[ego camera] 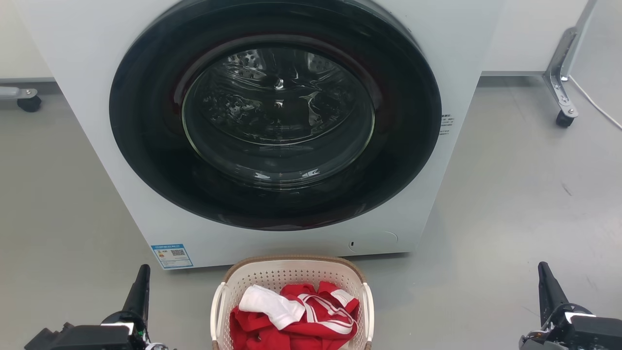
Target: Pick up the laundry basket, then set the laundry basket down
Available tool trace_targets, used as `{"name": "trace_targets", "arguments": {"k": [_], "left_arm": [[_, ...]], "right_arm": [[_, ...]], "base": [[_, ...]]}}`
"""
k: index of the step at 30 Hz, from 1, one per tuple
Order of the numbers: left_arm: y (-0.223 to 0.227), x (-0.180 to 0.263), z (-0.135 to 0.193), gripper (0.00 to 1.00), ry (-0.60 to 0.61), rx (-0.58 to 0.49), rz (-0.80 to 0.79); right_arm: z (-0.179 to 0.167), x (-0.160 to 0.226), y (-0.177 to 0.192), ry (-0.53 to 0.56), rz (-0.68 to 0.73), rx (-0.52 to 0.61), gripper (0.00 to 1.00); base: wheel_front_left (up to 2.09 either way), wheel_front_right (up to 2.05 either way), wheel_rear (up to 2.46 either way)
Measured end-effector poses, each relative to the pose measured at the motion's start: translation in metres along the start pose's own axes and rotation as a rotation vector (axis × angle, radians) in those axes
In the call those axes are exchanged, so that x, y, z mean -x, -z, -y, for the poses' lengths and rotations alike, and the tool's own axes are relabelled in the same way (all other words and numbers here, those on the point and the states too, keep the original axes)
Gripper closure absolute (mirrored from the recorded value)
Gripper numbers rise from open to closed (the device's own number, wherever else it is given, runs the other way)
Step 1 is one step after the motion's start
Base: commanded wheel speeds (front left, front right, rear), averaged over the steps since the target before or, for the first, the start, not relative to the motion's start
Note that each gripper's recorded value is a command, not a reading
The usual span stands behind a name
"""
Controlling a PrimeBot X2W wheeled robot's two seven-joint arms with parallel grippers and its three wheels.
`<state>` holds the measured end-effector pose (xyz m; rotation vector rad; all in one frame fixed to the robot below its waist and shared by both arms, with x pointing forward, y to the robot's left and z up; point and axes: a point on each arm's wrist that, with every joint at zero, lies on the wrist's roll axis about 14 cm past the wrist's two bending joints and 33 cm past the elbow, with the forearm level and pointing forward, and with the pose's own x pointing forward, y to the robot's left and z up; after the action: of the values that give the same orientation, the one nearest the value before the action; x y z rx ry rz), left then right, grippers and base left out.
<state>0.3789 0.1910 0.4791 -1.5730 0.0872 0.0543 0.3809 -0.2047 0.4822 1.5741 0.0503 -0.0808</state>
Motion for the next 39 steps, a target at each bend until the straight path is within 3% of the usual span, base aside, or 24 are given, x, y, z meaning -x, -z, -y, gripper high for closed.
{"name": "trace_targets", "arguments": {"k": [39], "left_arm": [[0.0000, 0.0000, -0.0001, 1.00, 0.000, 0.000, 0.000]], "right_arm": [[0.0000, 0.0000, 0.0000, 0.000, 0.000, 0.000, 1.00]], "base": [[0.00, 0.00, 0.00]]}}
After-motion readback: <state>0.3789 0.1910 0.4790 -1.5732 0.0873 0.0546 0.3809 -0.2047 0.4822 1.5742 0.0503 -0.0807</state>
